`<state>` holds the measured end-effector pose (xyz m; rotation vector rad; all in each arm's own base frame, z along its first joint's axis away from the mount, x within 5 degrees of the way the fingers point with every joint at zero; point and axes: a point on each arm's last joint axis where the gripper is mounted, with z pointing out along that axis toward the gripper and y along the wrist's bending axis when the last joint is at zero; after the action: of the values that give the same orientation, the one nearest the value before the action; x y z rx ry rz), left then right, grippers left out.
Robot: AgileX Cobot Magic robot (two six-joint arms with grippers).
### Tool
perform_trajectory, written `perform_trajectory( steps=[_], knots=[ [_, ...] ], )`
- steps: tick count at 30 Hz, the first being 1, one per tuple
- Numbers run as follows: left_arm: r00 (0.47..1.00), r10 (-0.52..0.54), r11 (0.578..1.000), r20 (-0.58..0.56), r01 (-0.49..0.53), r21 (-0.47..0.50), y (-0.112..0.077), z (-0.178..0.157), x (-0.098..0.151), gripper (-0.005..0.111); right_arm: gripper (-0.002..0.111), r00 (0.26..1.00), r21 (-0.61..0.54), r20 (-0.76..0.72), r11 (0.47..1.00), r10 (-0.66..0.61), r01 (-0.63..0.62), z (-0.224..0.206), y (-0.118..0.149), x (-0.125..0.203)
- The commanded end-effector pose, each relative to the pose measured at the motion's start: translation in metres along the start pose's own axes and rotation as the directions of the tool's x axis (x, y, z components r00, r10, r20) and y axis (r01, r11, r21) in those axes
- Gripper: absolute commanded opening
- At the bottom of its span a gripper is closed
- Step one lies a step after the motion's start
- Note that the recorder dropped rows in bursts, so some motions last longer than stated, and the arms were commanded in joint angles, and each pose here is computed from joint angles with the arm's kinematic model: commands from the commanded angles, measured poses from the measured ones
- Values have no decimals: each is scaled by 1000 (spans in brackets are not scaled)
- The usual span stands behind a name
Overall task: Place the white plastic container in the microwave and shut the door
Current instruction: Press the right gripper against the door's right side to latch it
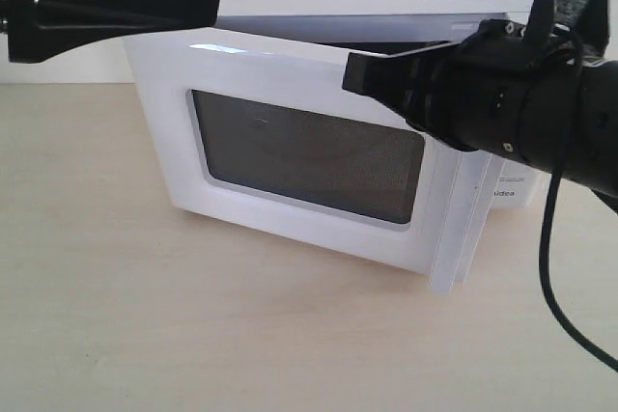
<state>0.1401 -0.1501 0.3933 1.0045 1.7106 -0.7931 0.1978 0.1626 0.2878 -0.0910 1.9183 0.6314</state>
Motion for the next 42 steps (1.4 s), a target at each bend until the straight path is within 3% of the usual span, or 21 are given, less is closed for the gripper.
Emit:
perform_trajectory(
  steps=[1, 14, 42],
  knots=[
    [1000, -6, 1000, 5, 6, 6, -2, -1, -1, 4, 0, 999, 56, 35, 998, 3, -5, 7, -4, 0],
    [1000, -6, 1000, 5, 6, 6, -2, -1, -1, 4, 0, 992, 176, 122, 984, 9, -30, 10, -16, -5],
    [1000, -6, 1000, 5, 6, 6, -2, -1, -1, 4, 0, 993, 277, 120, 961, -17, -17, 48, -16, 0]
  ],
)
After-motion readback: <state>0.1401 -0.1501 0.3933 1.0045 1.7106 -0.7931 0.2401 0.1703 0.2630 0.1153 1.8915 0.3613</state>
